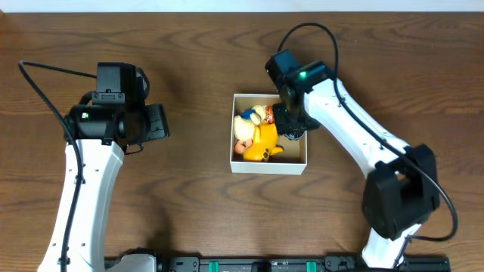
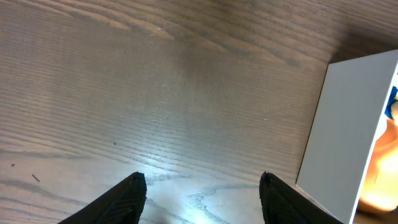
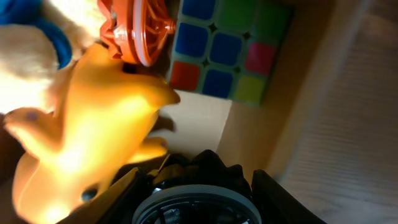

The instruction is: Pack container

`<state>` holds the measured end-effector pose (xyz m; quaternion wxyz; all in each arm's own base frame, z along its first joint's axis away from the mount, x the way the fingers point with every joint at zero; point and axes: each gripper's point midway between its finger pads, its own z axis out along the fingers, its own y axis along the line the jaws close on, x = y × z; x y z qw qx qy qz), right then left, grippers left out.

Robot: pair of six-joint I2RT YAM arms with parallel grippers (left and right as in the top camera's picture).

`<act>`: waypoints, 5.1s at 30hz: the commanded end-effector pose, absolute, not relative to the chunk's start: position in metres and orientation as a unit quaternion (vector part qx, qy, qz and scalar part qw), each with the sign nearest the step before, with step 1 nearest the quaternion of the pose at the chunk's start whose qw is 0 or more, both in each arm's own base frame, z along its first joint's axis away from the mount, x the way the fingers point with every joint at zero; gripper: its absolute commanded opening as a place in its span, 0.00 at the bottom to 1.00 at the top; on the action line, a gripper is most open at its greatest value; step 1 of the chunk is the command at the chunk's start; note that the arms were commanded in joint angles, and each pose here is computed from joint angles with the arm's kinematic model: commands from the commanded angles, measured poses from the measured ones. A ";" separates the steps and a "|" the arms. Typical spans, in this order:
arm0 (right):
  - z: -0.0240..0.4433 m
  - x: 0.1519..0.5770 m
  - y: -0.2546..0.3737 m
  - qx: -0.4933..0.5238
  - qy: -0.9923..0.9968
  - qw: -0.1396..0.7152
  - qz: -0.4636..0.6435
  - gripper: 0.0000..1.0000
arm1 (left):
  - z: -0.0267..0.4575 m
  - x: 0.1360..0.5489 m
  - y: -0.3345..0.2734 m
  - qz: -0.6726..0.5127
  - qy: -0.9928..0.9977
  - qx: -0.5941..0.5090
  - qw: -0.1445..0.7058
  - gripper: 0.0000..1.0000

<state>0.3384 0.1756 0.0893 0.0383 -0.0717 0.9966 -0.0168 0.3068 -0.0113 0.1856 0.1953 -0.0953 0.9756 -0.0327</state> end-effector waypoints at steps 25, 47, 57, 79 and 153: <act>0.048 0.358 0.172 -0.069 0.997 0.030 -0.030 0.74 | 0.191 0.308 -0.009 -0.026 0.975 -0.093 0.200 0.61; 0.139 0.372 0.169 -0.047 0.986 0.160 -0.010 0.75 | 0.190 0.305 -0.009 -0.026 0.976 -0.093 0.195 0.61; 0.195 0.395 0.084 0.126 0.963 0.236 -0.004 0.99 | 0.189 0.305 -0.009 -0.025 0.976 -0.093 0.193 0.80; 0.066 0.326 0.060 0.172 0.983 0.069 -0.001 0.55 | 0.189 0.304 -0.009 -0.025 0.977 -0.093 0.192 0.85; 0.192 0.442 0.009 0.104 0.895 0.406 -0.152 0.99 | 0.236 0.377 -0.011 -0.022 0.931 -0.026 0.363 0.98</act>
